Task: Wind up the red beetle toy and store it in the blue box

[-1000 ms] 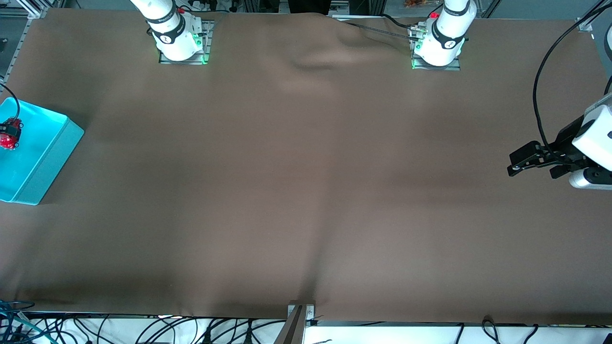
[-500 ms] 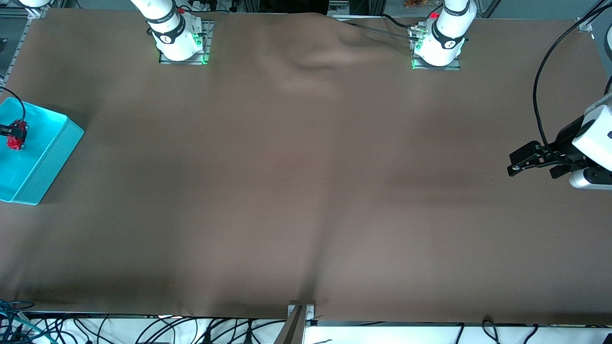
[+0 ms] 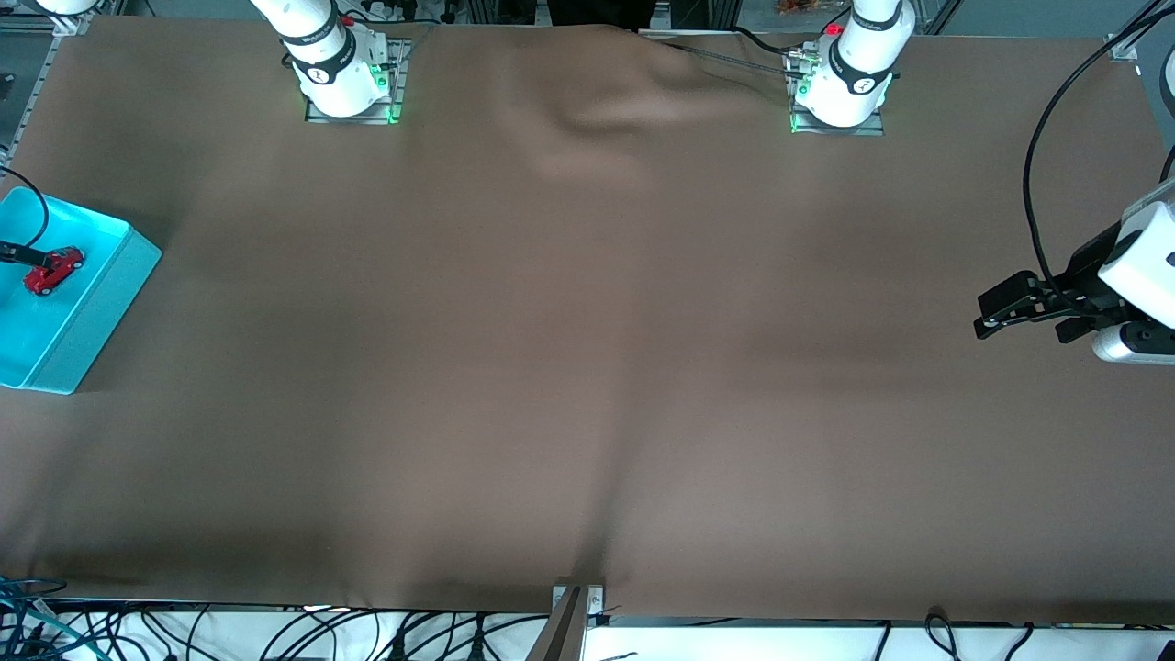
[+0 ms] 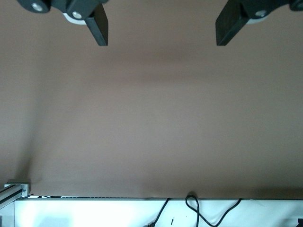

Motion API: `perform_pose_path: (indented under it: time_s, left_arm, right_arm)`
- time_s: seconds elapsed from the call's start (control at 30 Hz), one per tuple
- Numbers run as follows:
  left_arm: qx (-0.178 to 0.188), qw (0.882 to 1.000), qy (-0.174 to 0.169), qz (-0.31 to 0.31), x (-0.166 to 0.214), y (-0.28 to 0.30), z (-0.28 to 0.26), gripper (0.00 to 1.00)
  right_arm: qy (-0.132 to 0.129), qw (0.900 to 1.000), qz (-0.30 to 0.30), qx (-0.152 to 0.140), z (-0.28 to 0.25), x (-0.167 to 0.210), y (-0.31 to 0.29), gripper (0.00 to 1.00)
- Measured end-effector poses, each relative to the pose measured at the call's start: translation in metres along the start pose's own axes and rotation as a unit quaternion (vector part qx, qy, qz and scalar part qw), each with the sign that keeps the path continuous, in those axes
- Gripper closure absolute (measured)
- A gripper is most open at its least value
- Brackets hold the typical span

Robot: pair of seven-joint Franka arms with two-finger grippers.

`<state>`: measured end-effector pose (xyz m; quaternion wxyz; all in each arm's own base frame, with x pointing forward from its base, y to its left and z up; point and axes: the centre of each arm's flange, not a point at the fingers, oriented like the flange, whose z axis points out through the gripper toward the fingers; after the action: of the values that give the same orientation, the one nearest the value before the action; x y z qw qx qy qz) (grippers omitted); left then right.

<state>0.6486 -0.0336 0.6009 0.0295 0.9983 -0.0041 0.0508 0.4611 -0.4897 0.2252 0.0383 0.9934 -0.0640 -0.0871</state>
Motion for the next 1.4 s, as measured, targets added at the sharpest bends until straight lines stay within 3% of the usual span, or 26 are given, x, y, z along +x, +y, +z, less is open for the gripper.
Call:
perform_pose_path:
  time_s: [0.47,0.6,1.4]
  left_arm:
    - [0.0,1.0,0.0,0.0,0.0,0.0,0.0,0.0]
    - [0.0,1.0,-0.001,0.0,0.0,0.0,0.001,0.0]
    - [0.0,1.0,-0.003,0.0,0.0,0.0,0.003,0.0]
  right_arm:
    - [0.004,1.0,-0.004,0.005,-0.012,0.004,-0.003,0.1]
    - [0.004,1.0,-0.006,0.011,-0.019,0.005,-0.007,0.0]
    - [-0.004,0.998,-0.018,0.053,-0.072,-0.001,-0.024,0.0]
